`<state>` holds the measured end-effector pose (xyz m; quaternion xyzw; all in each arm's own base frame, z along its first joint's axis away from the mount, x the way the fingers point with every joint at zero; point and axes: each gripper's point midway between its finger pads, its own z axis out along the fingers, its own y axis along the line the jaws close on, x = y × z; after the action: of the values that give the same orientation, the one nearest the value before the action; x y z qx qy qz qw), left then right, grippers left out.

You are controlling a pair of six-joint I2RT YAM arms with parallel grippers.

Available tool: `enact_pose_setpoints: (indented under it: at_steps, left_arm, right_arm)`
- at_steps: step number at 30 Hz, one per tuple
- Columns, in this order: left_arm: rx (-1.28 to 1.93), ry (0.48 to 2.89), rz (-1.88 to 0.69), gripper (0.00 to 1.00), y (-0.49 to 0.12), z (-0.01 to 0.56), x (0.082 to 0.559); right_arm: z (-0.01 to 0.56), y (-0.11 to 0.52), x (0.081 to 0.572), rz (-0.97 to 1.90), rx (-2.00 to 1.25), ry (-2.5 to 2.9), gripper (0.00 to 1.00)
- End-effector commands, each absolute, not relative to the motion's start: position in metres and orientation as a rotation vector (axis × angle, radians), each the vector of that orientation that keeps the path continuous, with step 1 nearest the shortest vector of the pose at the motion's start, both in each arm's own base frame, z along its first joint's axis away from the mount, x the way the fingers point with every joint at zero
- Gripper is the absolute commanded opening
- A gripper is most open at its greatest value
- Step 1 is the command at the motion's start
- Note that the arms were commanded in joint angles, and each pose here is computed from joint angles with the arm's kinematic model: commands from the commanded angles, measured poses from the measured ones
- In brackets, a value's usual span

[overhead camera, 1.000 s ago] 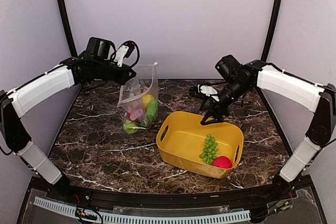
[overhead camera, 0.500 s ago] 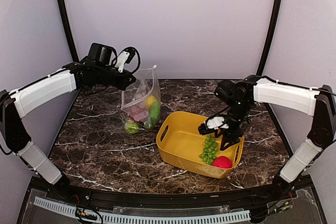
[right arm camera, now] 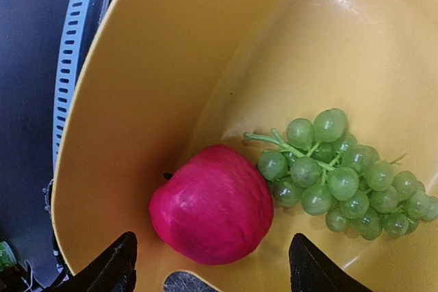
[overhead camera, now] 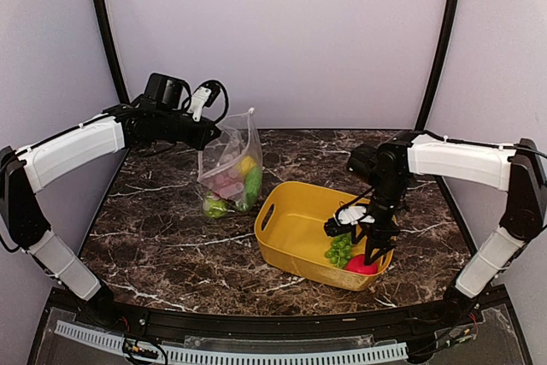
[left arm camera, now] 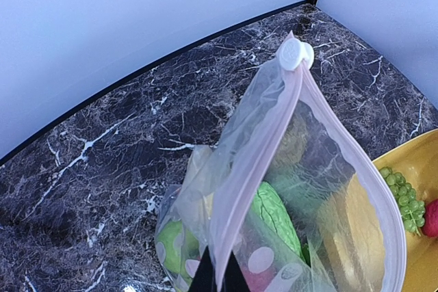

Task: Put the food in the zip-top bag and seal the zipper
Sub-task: Pick up the fake fruit from the bin.

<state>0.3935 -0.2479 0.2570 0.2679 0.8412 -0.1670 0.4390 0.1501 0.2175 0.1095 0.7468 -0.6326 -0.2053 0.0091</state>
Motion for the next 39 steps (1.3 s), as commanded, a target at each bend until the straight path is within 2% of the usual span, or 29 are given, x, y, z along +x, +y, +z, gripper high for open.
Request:
enact_pose_setpoints:
  at_steps: [1, 7, 17, 20, 24, 30, 39]
  left_arm:
    - [0.649, 2.069, -0.406, 0.01, -0.241, 0.267, 0.389]
    - [0.643, 2.067, -0.389, 0.01, -0.238, 0.268, 0.389]
    - [0.642, 2.067, -0.389, 0.01, -0.238, 0.268, 0.388]
    - [0.639, 2.063, -0.397, 0.01, -0.238, 0.269, 0.387]
    - [0.639, 2.063, -0.398, 0.01, -0.238, 0.269, 0.387]
    - [0.637, 2.061, -0.402, 0.01, -0.237, 0.270, 0.386]
    - [0.632, 2.056, -0.394, 0.01, -0.235, 0.271, 0.385]
  right_arm:
    - [0.093, 0.213, 0.130, -0.678, 2.217, -1.926, 0.71]
    - [0.081, 0.211, 0.117, -0.676, 2.190, -1.872, 0.68]
    - [0.056, 0.203, 0.127, -0.506, 2.194, -1.885, 0.75]
    - [0.054, 0.203, 0.135, -0.455, 2.210, -1.916, 0.66]
    - [0.057, 0.207, 0.149, -0.395, 2.259, -1.960, 0.50]
    - [0.072, 0.219, 0.181, -0.344, 2.310, -2.078, 0.36]
    - [0.105, 0.232, 0.219, -0.333, 2.355, -2.224, 0.32]
